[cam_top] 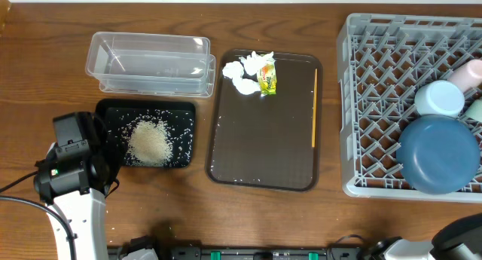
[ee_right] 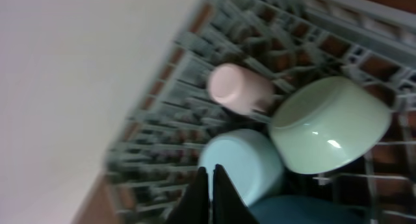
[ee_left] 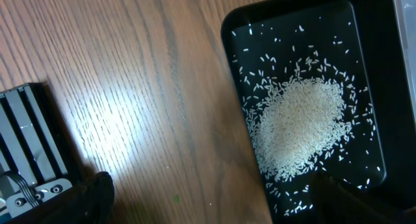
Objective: Sort waste into correct bins and load items into the dishwasher rack
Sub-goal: 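Carry the light-green cup with the right gripper into the rack beside the pink cup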
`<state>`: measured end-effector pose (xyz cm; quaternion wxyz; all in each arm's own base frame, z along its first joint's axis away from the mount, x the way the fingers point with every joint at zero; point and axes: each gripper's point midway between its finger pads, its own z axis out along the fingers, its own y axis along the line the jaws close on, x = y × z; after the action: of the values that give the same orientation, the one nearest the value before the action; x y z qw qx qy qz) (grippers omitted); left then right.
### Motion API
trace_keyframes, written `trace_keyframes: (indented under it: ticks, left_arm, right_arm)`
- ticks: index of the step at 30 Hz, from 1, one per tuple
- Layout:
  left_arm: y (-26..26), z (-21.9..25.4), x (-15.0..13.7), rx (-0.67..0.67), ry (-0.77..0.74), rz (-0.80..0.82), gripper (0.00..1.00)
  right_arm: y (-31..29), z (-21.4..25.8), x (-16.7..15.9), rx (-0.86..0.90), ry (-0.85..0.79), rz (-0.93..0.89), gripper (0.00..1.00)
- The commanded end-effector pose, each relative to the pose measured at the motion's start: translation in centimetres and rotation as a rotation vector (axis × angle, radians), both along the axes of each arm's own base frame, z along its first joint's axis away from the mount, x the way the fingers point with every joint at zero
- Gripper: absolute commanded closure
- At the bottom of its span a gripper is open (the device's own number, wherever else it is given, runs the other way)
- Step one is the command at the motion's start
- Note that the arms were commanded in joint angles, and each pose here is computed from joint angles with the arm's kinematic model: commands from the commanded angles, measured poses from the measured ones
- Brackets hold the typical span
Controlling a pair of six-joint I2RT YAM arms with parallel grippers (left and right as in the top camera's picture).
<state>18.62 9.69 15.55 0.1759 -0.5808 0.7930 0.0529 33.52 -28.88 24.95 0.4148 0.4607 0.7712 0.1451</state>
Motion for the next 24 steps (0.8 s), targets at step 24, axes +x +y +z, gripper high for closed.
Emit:
trace_keyframes:
  ticks: [24]
  left_arm:
    - [0.2,0.5,0.2,0.004,-0.012,-0.001,0.03]
  right_arm:
    - [-3.6,-13.0,-0.6,-0.236,0.578,-0.045,0.99]
